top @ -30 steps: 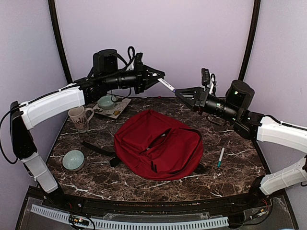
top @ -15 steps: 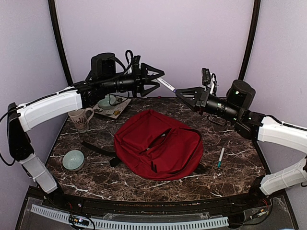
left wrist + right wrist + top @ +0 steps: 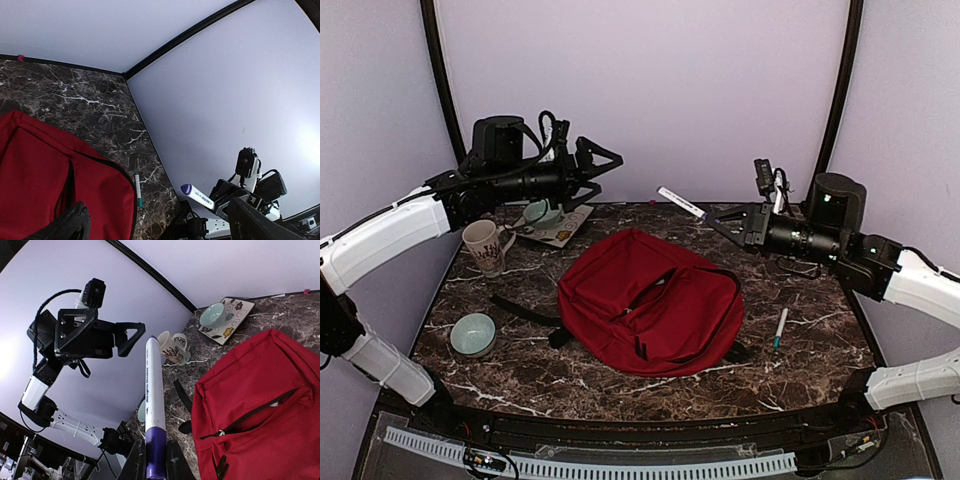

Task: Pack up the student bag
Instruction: Place the pen in the lower front pocket of the bag.

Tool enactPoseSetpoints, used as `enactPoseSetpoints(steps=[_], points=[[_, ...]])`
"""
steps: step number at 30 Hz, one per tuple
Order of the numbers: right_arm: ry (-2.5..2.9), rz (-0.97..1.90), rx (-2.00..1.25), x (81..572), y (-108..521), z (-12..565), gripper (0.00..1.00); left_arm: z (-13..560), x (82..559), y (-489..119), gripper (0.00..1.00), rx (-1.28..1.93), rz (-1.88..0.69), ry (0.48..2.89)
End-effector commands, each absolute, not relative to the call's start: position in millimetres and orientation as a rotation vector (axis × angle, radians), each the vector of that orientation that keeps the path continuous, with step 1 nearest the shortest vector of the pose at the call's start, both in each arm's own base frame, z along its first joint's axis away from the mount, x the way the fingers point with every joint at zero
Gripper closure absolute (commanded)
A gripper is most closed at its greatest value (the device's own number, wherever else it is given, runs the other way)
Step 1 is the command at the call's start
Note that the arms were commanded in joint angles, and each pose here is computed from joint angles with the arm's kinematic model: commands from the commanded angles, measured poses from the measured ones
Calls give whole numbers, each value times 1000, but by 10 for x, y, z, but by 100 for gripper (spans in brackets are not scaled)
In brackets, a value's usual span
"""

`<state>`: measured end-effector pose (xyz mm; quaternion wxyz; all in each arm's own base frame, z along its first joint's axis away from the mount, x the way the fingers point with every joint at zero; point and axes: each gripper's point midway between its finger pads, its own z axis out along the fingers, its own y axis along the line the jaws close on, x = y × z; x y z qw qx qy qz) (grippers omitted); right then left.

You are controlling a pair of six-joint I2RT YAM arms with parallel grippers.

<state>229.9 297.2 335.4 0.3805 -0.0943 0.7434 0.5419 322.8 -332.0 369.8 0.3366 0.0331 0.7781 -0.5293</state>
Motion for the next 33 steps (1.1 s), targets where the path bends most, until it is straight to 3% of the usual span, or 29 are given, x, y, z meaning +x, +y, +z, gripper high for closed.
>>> enactPoseSetpoints(steps=[1, 18, 33], points=[[2038, 1251, -264, 2208, 2824, 2961, 100, 3605, 3258, -3068, 1, 110, -1194, 2067], [2419, 1166, -340, 2060, 3077, 1864, 100, 3439, 3420, -2889, 3, 129, -989, 2132], [2512, 955, -303, 2485, 3286, 1559, 100, 3378, 3382, -2822, 4, 122, -958, 2149]])
